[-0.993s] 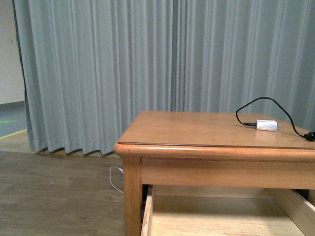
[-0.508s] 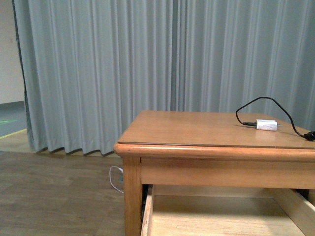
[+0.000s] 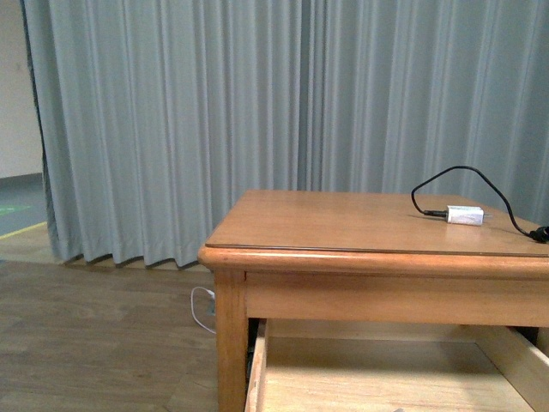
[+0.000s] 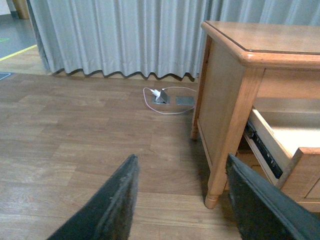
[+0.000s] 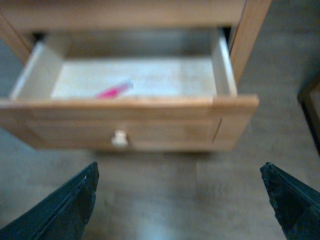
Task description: Place pink marker in drawer with both arms
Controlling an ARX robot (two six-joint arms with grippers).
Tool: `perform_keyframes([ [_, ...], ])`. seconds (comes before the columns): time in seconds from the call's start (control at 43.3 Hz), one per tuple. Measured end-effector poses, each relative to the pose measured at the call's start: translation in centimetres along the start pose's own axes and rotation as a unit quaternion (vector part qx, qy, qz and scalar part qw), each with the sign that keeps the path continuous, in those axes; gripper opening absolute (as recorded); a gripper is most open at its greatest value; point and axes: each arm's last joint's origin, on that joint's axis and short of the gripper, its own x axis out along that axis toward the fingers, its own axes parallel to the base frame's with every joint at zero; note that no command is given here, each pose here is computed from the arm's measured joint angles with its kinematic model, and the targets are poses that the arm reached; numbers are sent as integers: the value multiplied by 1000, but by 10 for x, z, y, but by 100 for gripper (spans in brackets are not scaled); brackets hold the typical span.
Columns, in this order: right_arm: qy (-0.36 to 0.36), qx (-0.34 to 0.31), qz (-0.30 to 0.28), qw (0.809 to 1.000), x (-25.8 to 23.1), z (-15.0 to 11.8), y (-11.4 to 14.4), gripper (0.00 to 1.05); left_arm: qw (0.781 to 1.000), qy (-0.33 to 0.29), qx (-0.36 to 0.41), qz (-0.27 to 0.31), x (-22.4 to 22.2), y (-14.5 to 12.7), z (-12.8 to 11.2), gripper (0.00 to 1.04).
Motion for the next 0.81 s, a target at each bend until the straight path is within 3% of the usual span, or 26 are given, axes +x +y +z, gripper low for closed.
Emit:
perform_keyframes([
  [0.069,77,-7,3,997,19,-8,-4,96,1000,0,0,0,0,0,0,73],
  [0.208,122,-31,-20,992,53,-11,-14,96,1000,0,0,0,0,0,0,100],
  [0.416,137,-51,-36,989,111,-21,-25,96,1000,0,0,0,0,0,0,99],
  [0.808,49,-45,-11,998,179,-38,-32,96,1000,0,0,0,0,0,0,99],
])
